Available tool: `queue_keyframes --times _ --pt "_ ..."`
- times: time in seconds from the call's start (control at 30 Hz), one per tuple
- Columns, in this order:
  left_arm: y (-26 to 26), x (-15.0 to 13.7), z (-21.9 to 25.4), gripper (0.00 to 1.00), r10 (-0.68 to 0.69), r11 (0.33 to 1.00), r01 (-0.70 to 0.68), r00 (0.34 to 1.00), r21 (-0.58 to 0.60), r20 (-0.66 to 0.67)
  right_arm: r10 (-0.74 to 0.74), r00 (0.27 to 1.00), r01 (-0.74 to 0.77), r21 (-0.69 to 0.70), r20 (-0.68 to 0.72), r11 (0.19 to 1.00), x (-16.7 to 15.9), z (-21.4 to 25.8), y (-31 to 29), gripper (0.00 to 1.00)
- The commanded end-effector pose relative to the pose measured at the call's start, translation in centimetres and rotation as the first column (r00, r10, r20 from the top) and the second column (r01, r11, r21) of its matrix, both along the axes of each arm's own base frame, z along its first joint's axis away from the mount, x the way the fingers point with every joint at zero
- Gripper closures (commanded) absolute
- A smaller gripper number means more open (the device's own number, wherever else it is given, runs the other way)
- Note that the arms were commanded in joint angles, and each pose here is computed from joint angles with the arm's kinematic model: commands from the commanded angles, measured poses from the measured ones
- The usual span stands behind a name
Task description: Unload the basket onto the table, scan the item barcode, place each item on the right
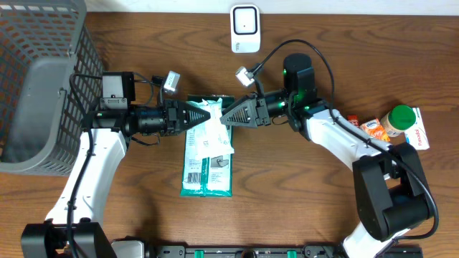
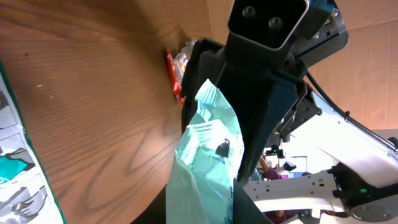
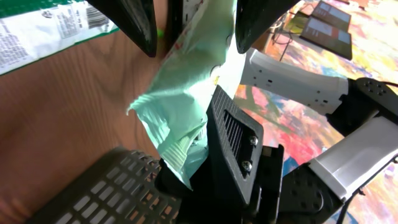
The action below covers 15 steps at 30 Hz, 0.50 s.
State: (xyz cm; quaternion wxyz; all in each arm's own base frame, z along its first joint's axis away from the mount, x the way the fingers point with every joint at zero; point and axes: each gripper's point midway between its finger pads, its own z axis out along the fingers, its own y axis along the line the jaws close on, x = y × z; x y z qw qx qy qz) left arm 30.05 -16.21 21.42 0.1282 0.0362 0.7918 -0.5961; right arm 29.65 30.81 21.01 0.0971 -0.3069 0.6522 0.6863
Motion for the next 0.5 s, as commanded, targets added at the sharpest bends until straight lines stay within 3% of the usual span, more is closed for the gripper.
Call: queue_keyframes --times 0.0,0.47 --pt "-0.1 -0.1 0.9 0.79 -0.017 0.999 0.017 1.000 -0.035 0.004 0.008 1.000 -0.008 -0.009 -0.008 1.000 -0.6 0.4 0.9 0.64" --pt "-0.3 -0.2 0.8 0.79 -0.023 0.999 0.023 1.000 -0.035 0.003 -0.109 0.994 0.109 -0.010 0.006 0.994 1.4 1.6 2.2 0.81"
